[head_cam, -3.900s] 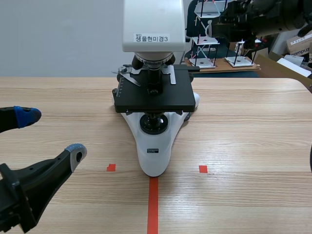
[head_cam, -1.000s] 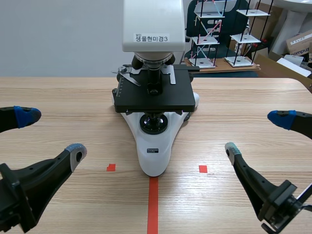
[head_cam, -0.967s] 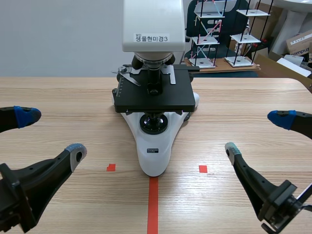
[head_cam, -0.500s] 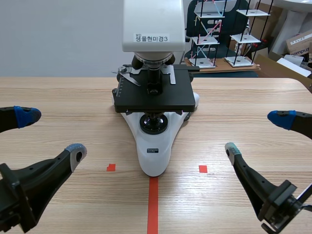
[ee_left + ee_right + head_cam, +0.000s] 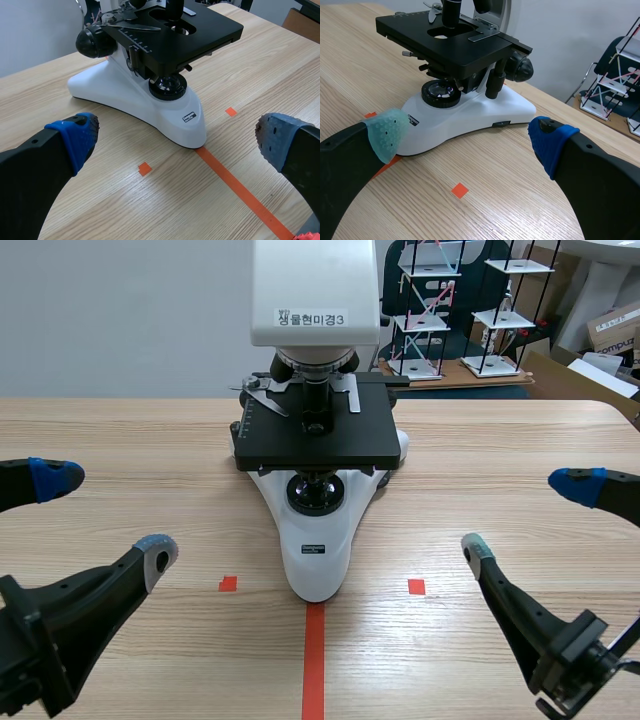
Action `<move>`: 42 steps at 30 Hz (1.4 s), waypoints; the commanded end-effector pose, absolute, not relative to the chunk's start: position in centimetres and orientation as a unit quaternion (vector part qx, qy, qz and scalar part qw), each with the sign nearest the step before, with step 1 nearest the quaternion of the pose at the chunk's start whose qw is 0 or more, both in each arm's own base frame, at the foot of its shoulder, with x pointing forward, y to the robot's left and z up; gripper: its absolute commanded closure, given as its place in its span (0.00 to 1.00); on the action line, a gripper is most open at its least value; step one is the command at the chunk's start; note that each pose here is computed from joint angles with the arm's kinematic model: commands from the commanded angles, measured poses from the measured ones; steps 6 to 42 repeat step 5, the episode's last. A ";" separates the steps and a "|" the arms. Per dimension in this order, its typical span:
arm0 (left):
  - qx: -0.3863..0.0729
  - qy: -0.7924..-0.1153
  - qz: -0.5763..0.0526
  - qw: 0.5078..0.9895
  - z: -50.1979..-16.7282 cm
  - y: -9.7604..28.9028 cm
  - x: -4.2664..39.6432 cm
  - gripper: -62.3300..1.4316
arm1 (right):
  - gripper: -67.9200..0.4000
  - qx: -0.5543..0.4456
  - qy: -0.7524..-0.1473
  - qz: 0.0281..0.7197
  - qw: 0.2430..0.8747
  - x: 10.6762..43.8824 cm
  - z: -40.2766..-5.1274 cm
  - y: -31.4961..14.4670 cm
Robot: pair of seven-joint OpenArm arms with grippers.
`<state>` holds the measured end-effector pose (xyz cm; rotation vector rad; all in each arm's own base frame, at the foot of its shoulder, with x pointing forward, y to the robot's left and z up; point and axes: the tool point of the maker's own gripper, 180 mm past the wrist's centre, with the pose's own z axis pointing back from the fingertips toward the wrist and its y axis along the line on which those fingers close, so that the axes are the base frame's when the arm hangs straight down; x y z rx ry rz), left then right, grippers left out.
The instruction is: Return to the home posture
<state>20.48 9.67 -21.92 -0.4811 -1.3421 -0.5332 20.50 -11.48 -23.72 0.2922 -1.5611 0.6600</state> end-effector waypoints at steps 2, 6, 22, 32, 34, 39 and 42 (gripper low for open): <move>-0.226 -0.617 -0.239 0.715 -21.2 9.3 20.5 0.00 | 0.23 0.130 -0.699 0.289 0.641 20.9 -22.8 -11.4; -0.226 -0.617 -0.239 0.715 -21.2 9.3 20.5 0.00 | 0.23 0.129 -0.698 0.289 0.643 20.9 -22.9 -11.5; -0.226 -0.617 -0.239 0.715 -21.2 9.3 20.5 0.00 | 0.23 0.129 -0.698 0.289 0.643 20.9 -22.9 -11.5; -0.226 -0.617 -0.239 0.715 -21.2 9.3 20.5 0.00 | 0.23 0.129 -0.698 0.289 0.643 20.9 -22.9 -11.5; -0.226 -0.617 -0.239 0.715 -21.2 9.3 20.5 0.00 | 0.23 0.129 -0.698 0.289 0.643 20.9 -22.9 -11.5; -0.226 -0.617 -0.239 0.715 -21.2 9.3 20.5 0.00 | 0.23 0.129 -0.698 0.289 0.643 20.9 -22.9 -11.5; -0.226 -0.617 -0.239 0.715 -21.2 9.3 20.5 0.00 | 0.23 0.129 -0.698 0.289 0.643 20.9 -22.9 -11.5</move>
